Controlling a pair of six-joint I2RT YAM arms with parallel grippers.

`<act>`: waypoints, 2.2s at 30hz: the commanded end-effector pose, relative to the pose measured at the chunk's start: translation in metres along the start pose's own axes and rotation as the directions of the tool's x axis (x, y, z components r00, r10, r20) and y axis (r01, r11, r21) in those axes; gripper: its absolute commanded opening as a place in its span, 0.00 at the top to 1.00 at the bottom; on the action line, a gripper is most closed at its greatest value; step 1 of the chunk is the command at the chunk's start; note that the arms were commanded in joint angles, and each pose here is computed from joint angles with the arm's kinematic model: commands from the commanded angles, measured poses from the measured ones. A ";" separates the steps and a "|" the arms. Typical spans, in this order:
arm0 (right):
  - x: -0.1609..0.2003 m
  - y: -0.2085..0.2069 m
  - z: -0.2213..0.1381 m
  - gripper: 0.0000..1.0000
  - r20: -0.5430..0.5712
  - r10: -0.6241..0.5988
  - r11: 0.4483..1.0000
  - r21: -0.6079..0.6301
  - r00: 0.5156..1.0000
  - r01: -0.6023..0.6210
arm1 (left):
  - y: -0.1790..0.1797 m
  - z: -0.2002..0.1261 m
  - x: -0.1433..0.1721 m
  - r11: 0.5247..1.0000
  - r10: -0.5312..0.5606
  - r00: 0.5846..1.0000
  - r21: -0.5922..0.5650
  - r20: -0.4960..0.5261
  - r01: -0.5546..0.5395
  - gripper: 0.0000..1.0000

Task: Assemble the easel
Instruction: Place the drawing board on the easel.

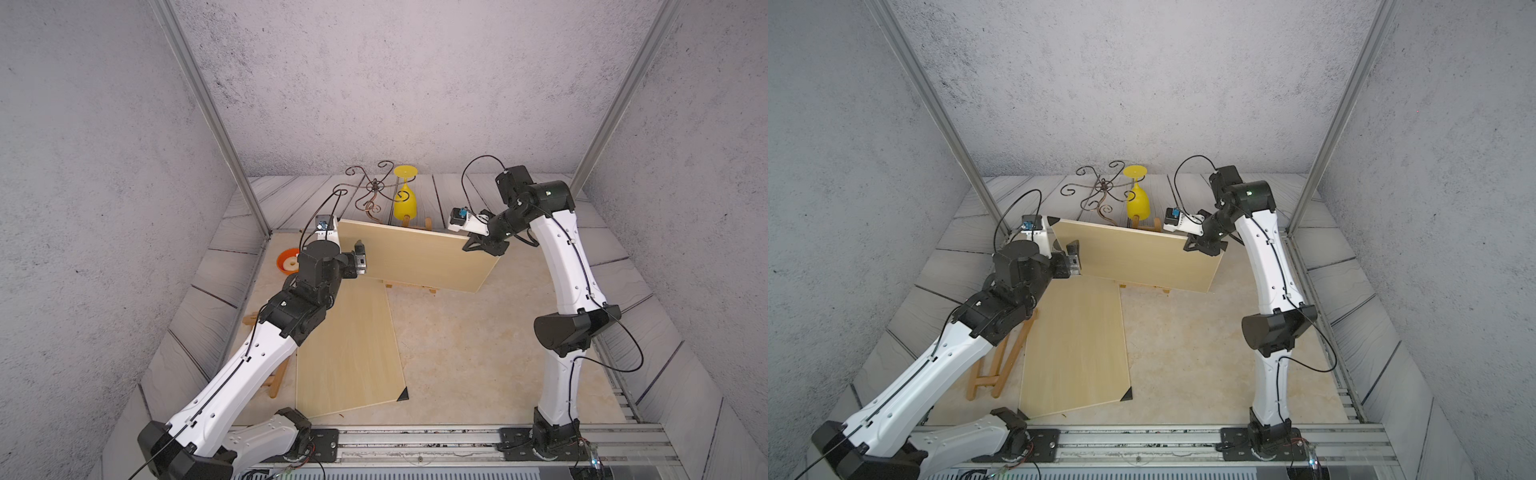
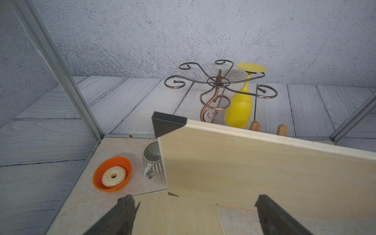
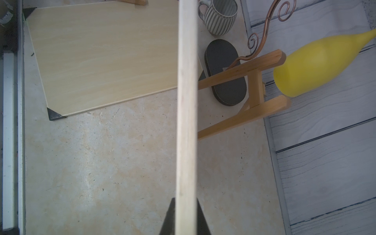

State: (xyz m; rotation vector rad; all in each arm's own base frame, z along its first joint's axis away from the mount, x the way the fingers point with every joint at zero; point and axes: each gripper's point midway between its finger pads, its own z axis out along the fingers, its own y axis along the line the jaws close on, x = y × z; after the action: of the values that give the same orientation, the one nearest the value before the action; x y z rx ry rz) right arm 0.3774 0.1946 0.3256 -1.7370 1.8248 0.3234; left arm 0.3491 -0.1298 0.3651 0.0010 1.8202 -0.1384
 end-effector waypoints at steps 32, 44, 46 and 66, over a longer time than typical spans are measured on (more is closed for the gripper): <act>-0.024 -0.005 0.001 1.00 0.125 -0.002 1.000 0.009 0.992 0.001 | 0.007 0.015 0.015 0.998 -0.055 0.998 -0.008 -0.014 0.054 0.05; -0.022 0.019 -0.018 1.00 0.097 0.082 0.996 -0.027 0.992 -0.080 | 0.012 0.014 0.017 0.998 -0.063 0.998 -0.019 -0.018 0.063 0.05; -0.023 0.023 -0.021 1.00 0.098 0.088 0.996 -0.032 0.991 -0.085 | 0.014 0.014 0.017 0.998 -0.065 0.998 -0.026 -0.019 0.064 0.05; -0.021 0.027 -0.033 1.00 0.067 0.224 0.975 -0.011 0.972 -0.224 | 0.024 0.021 0.017 0.992 -0.120 0.993 -0.026 -0.016 0.120 0.05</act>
State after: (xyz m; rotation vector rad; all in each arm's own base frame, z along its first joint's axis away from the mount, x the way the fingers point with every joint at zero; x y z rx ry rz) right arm 0.3627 0.1895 0.3168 -1.6044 2.0287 0.4015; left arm 0.3658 -0.1129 0.3414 -0.1068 1.8492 -0.1921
